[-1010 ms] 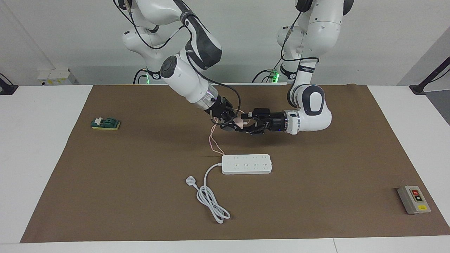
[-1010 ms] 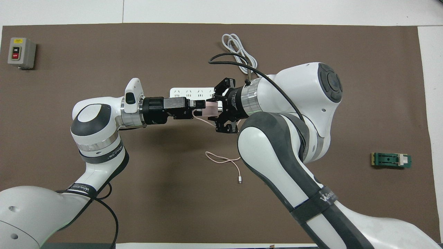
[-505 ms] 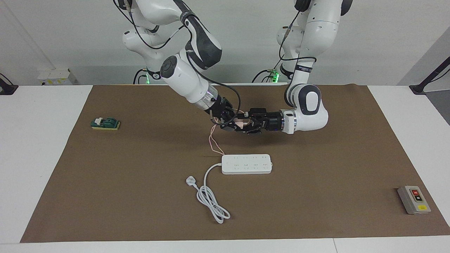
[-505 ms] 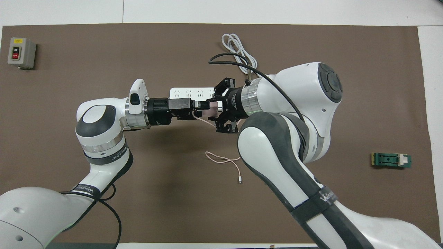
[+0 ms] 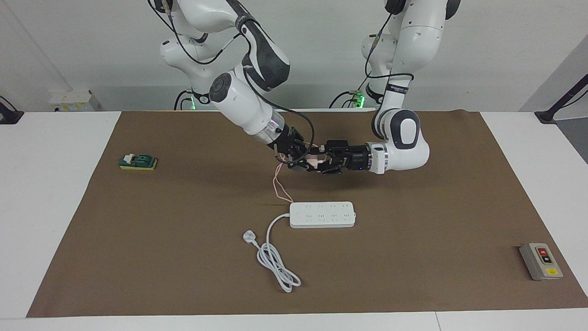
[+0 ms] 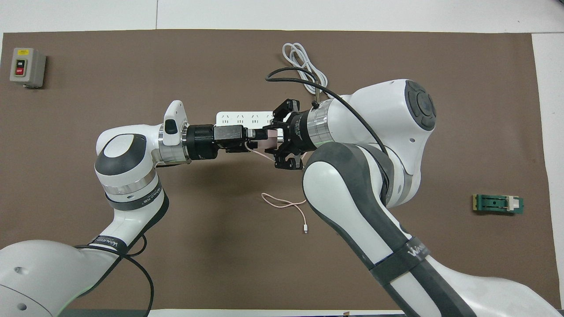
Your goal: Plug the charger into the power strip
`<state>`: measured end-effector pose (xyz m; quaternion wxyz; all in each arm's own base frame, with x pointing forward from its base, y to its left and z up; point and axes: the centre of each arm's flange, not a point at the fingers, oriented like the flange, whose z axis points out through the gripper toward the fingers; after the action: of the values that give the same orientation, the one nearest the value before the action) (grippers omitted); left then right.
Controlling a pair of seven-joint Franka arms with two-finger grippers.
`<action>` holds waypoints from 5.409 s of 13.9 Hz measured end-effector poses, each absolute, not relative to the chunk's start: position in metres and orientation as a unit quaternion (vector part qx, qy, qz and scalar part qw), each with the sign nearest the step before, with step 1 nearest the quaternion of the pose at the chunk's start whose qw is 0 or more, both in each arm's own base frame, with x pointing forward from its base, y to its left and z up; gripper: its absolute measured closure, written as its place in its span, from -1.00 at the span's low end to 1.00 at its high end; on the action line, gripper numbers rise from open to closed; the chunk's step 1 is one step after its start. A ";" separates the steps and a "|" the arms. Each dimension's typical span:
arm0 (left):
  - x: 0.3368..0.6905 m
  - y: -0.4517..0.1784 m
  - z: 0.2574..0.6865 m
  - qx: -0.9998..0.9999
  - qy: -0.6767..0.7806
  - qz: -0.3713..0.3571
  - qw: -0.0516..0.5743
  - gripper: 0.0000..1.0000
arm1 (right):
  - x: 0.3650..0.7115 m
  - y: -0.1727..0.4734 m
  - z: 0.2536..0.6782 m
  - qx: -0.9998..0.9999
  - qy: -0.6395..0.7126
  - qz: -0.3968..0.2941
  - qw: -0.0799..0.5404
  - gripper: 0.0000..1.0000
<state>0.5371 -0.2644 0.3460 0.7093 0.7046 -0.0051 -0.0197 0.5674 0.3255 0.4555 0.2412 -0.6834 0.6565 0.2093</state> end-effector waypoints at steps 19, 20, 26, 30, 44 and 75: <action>0.534 -0.259 0.344 0.713 -0.011 0.003 0.701 0.37 | 0.568 0.325 0.456 -0.683 0.657 0.210 0.241 0.00; 0.534 -0.259 0.344 0.713 -0.011 0.003 0.701 0.37 | 0.568 0.325 0.456 -0.683 0.657 0.210 0.241 -0.09; 0.537 -0.253 0.346 0.714 -0.006 0.010 0.700 0.37 | 0.567 0.327 0.456 -0.684 0.656 0.210 0.241 -1.00; 0.545 -0.240 0.360 0.728 0.015 0.036 0.684 0.37 | 0.570 0.325 0.459 -0.682 0.657 0.207 0.246 -1.00; 0.566 -0.179 0.358 0.879 0.028 0.129 0.458 0.37 | 0.615 0.223 0.512 -0.690 0.671 0.120 0.243 -1.00; 0.602 -0.118 0.514 0.983 0.161 -0.013 0.090 0.37 | 0.530 0.000 0.629 -0.999 -0.020 -0.012 0.043 -1.00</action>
<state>0.6017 -0.1181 0.5142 0.0898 0.9827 0.1612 -0.0135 0.5303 -0.0003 0.6294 0.0433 -0.9988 -0.0203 -0.0121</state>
